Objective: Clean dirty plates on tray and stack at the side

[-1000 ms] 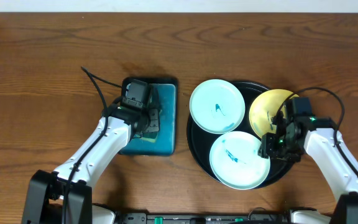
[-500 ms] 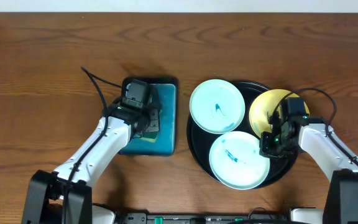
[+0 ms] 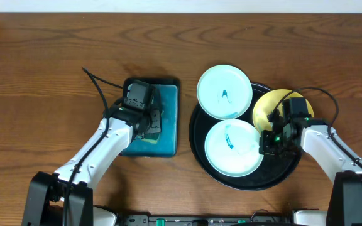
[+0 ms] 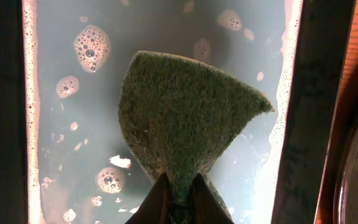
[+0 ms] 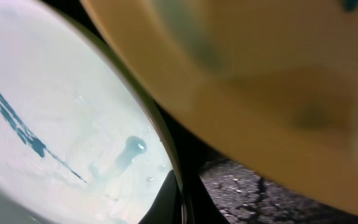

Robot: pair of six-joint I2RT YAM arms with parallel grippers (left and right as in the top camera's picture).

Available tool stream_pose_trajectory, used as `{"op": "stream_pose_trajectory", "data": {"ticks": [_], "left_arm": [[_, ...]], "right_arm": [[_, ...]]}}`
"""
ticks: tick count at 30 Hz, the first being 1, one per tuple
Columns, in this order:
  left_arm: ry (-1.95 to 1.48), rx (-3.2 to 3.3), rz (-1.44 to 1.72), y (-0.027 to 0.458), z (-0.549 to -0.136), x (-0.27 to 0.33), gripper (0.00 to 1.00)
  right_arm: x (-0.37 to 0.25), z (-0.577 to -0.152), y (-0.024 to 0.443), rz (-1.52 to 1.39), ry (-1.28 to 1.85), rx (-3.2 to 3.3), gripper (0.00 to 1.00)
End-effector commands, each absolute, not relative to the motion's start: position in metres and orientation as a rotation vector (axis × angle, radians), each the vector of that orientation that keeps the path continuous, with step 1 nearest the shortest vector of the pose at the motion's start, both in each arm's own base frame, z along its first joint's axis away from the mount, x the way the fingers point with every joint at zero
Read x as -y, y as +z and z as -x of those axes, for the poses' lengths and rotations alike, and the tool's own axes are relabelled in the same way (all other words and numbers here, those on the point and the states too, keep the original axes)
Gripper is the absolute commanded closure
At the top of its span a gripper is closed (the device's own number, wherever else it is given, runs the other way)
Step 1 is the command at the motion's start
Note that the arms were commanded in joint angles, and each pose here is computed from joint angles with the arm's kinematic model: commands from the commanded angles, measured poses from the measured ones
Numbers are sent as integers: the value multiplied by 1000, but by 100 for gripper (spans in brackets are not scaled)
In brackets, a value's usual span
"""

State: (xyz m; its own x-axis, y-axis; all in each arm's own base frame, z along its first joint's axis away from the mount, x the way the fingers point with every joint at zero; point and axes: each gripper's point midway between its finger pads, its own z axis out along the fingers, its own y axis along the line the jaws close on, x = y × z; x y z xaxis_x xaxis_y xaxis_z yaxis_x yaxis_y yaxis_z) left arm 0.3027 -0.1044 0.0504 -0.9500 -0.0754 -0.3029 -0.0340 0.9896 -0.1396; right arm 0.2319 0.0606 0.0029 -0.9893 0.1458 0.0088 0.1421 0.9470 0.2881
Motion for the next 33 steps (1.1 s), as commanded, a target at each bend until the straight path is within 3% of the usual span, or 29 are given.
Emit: {"op": "stream_pose_trajectory", "data": {"ticks": [1,10,14,27,33], "left_arm": [[-201,-2794,90,55,-306,104,92],[-327,-2480,60,131,-338,116,93],[-615,-2406,-12,155,-342,136,93],[-1238,-2190,-178,200,-330,116,93],[-1267,-2176,-149,199,-332,106,93]], "right_arm": [[-71,-231,2,-196,471,-3092,99],[-81,-254,2,-124,420,-2996,99],[-81,-259,3,-120,423,-2976,99],[-81,-259,3,-119,424,-2975,99],[-81,-259,3,-120,424,-2975,99]]}}
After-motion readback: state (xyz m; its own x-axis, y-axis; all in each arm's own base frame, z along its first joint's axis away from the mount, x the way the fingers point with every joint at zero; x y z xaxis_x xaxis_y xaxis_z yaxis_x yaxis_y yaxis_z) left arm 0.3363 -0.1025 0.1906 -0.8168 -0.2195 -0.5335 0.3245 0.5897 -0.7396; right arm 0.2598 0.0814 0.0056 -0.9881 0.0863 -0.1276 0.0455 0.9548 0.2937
